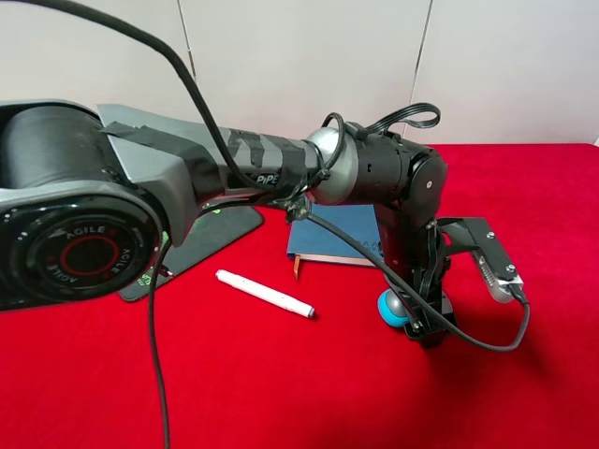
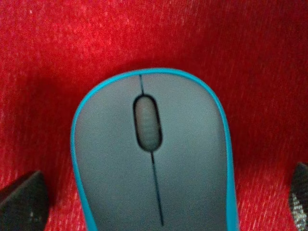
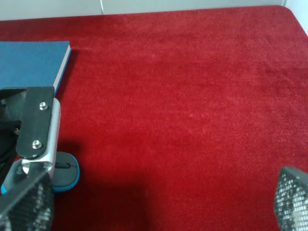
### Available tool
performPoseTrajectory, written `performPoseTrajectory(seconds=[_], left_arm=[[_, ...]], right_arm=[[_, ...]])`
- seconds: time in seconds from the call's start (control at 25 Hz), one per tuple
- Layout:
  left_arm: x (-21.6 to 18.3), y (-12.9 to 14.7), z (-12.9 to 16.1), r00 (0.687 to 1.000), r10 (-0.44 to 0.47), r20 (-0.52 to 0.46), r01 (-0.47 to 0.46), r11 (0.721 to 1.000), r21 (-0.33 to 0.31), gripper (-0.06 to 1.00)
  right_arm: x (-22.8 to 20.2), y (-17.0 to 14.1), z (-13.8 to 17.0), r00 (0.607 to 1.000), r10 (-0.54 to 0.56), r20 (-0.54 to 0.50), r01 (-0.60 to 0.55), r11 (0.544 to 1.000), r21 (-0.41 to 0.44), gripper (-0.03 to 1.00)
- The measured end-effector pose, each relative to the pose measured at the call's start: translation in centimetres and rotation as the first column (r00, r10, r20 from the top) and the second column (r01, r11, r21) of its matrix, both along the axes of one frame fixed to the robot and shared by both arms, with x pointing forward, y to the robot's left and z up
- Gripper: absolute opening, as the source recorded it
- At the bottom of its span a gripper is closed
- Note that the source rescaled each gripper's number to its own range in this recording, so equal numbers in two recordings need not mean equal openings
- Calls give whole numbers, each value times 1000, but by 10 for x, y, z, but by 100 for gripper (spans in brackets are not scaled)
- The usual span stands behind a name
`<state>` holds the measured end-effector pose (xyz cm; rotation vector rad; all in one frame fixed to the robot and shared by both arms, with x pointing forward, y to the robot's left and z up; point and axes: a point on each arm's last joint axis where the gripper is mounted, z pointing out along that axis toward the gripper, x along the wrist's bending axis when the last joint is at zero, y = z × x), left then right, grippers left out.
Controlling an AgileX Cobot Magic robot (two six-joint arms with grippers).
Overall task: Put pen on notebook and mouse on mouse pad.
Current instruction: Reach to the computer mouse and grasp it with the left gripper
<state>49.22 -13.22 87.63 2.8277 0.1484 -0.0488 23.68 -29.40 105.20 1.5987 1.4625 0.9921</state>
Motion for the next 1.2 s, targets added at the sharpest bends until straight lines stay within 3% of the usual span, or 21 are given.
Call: performPoseTrajectory(seconds=[0.2,0.32,0.4,0.52,0.64,1.2], left_arm=[[1,0,-1,1000,-5,9,5,1000,4,96],[1,0,-1,1000,-7,13,7,1000,6,84],[1,0,-1,1000,-7,13,7,1000,6,69],[1,1,-1,1000,-8,13,8,1000,7,38],[1,0,-1,1000,-7,15,7,1000,5,0],[2,-1,9,999,-4,37,5,1000,-25,0]], right_arm=[[0,0,0,1000,0,0,0,1000,0,100],[0,0,0,1000,0,0,0,1000,0,100],[0,0,0,1000,0,0,0,1000,0,100],[0,0,0,1000,0,0,0,1000,0,100],[0,0,0,1000,0,0,0,1000,0,100],[0,0,0,1000,1,0,-1,1000,2,100]])
